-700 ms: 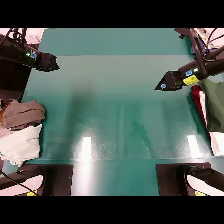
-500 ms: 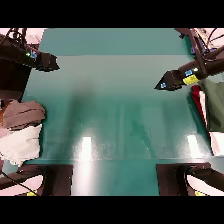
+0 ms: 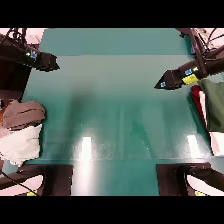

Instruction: Fold the shirts.

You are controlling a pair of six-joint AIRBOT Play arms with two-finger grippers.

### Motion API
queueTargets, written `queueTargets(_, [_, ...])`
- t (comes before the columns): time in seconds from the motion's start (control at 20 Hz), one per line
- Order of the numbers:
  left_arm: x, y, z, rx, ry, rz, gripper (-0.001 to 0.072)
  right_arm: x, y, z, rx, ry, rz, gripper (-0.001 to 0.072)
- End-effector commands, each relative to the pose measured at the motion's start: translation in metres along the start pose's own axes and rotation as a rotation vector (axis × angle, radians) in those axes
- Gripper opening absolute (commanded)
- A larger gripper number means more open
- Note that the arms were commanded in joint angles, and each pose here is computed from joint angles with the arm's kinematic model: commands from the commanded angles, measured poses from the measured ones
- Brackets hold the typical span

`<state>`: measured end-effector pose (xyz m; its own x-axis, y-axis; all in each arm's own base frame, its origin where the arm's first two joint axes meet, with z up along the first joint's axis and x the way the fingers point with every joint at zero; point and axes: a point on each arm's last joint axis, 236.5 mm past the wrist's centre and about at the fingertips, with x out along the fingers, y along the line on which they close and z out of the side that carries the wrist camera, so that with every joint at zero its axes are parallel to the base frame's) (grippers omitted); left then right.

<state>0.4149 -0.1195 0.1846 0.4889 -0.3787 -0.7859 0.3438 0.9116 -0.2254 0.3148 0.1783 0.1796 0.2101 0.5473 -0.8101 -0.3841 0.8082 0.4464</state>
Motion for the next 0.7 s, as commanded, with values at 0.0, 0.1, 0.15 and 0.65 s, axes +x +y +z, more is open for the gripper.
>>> queueTargets(0.0, [0.000,-0.001,0.008,0.000,-0.032,-0.003,0.0028,0.000,0.000,0.003,-0.001,-0.012,-0.001,0.0016])
queueTargets(0.1, [-0.001,-0.001,0.010,0.003,-0.044,-0.002,0.0029,0.000,0.000,0.003,-0.002,-0.014,-0.001,0.0016])
queueTargets(0.15, [-0.002,0.000,0.010,0.006,-0.043,0.003,0.0028,0.000,0.000,0.004,-0.002,-0.016,-0.001,0.0017])
queueTargets(0.65, [-0.014,0.060,-0.062,0.007,0.263,0.257,0.0320,0.000,0.000,0.006,-0.022,-0.025,-0.003,0.0016])
